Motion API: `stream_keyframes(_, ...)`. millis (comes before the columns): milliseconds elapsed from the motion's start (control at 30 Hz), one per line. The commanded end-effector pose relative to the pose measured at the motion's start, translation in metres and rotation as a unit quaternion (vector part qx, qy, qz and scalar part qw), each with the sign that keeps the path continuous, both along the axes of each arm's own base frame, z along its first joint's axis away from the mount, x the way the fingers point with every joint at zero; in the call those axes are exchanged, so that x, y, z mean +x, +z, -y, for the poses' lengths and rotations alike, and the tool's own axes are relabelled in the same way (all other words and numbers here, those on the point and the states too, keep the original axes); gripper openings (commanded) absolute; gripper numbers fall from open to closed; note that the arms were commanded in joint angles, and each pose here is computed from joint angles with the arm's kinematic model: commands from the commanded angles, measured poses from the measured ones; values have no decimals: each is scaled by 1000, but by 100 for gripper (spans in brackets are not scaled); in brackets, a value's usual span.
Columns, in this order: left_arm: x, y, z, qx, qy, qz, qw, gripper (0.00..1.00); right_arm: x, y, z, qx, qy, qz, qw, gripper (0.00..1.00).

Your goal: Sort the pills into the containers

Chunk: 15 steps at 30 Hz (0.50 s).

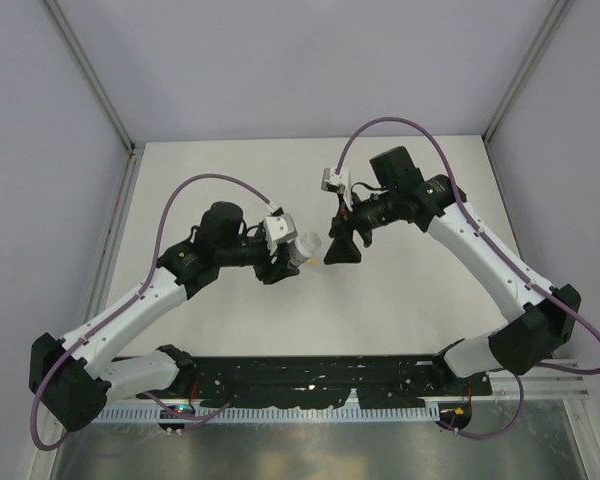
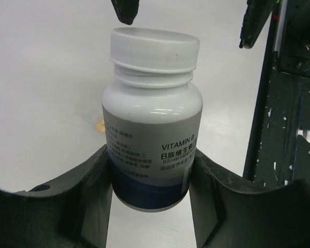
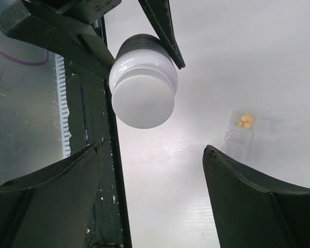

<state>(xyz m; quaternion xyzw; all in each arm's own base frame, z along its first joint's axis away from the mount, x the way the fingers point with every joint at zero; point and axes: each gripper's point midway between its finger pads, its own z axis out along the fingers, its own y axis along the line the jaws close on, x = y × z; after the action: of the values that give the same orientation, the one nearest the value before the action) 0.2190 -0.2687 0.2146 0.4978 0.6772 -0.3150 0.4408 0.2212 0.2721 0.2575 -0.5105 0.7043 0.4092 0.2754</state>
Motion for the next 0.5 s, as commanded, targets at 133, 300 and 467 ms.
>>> stream_keyframes(133, -38, 26, 13, -38, -115, -19, 992, 0, -12, 40, 16, 19, 18, 133, 991, 84)
stream_keyframes(300, -54, 31, 16, -45, -157, -47, 985, 0, -29, 53, 12, 31, 46, 167, 984, 85)
stream_keyframes(467, -65, 35, 16, -48, -186, -67, 979, 0, -42, 52, 2, 23, 76, 176, 981, 86)
